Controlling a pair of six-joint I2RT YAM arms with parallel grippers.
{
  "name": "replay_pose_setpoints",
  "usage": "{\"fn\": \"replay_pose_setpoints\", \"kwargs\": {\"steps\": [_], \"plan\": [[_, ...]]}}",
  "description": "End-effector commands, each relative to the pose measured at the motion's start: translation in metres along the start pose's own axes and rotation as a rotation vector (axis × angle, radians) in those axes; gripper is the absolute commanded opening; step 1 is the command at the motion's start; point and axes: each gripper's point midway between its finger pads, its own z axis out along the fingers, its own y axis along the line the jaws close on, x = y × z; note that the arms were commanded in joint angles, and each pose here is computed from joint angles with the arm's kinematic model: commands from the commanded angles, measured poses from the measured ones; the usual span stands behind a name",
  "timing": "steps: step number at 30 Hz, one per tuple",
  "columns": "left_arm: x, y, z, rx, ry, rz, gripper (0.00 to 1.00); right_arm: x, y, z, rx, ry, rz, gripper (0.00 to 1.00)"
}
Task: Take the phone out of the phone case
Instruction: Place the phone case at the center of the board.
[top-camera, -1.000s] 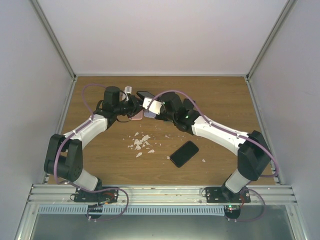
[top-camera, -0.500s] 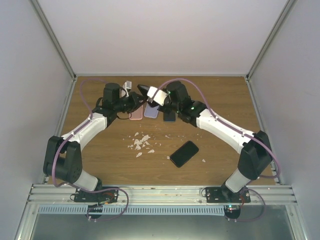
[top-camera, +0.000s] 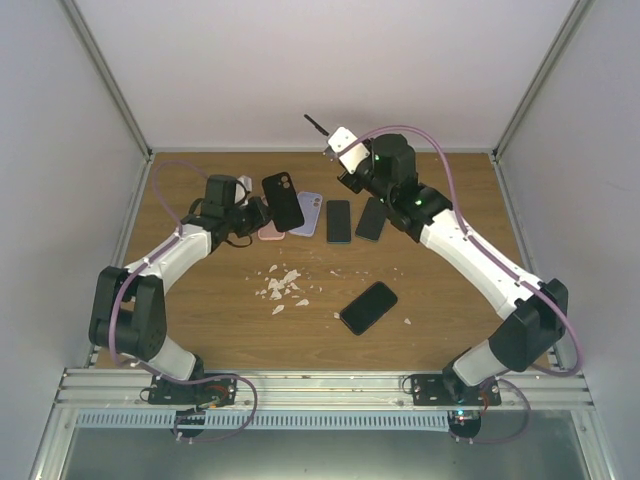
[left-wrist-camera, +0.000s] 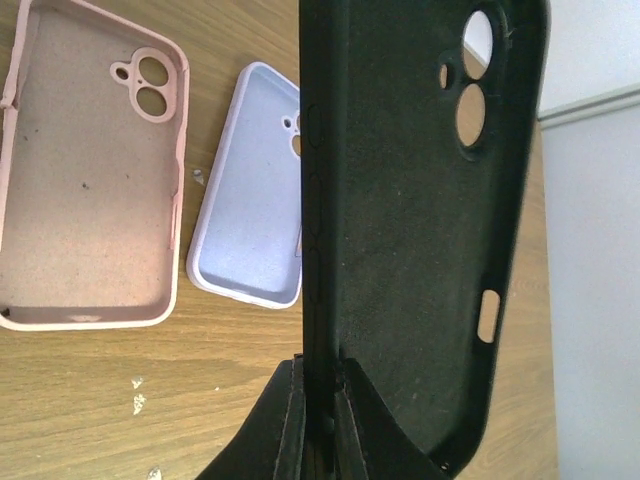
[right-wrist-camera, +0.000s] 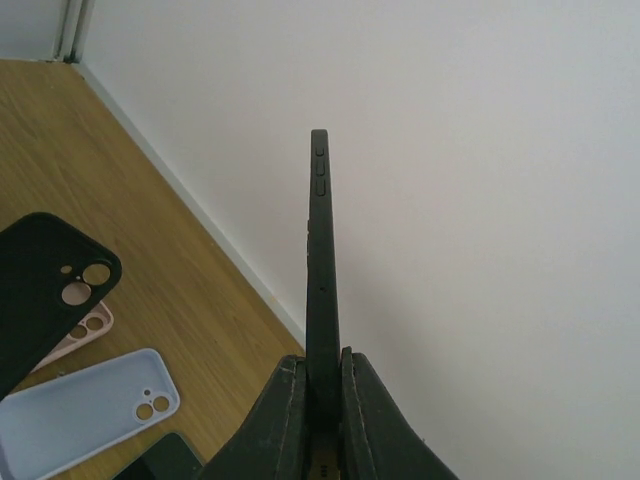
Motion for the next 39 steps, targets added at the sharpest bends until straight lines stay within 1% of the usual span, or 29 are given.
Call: {"fn": "replay_pose_setpoints", "kwargs": {"steps": [1, 3, 9, 13, 16, 17, 19, 21, 28, 33, 39], "plan": [[-0.021, -0.029, -0.017, 0.082, -0.069, 0.174, 0.0, -0.013, -0.027, -0.013, 0.061, -0.051, 0.041, 0.01], [-0.025, -0.032, -0.022, 0.094, -0.068, 0.239, 0.0, -0.008, -0.032, -0.017, 0.057, -0.045, 0.056, 0.01], [-0.04, -0.02, -0.042, 0.063, -0.063, 0.424, 0.0, 0.017, -0.036, -0.028, 0.052, 0.0, 0.075, 0.0], [-0.053, 0.001, -0.056, 0.005, -0.07, 0.536, 0.0, 0.029, -0.037, -0.033, 0.057, 0.022, 0.078, 0.01], [-0.062, 0.024, -0.063, -0.064, -0.063, 0.567, 0.0, 0.035, -0.038, -0.035, 0.063, 0.036, 0.075, 0.01], [-0.067, 0.04, -0.067, -0.098, -0.053, 0.548, 0.0, 0.036, -0.038, -0.035, 0.065, 0.038, 0.075, 0.0], [-0.075, 0.056, -0.067, -0.136, -0.021, 0.559, 0.0, 0.038, -0.037, -0.035, 0.063, 0.042, 0.073, 0.0], [-0.081, 0.079, -0.065, -0.174, 0.018, 0.534, 0.0, 0.038, -0.037, -0.035, 0.062, 0.043, 0.074, 0.01], [-0.082, 0.135, -0.042, -0.245, 0.149, 0.443, 0.0, 0.041, -0.035, -0.032, 0.057, 0.049, 0.075, 0.01], [-0.079, 0.156, -0.023, -0.258, 0.195, 0.383, 0.0, 0.044, -0.034, -0.031, 0.057, 0.06, 0.07, 0.0], [-0.072, 0.17, -0.001, -0.252, 0.228, 0.304, 0.0, 0.046, -0.032, -0.029, 0.052, 0.063, 0.072, 0.0]]}}
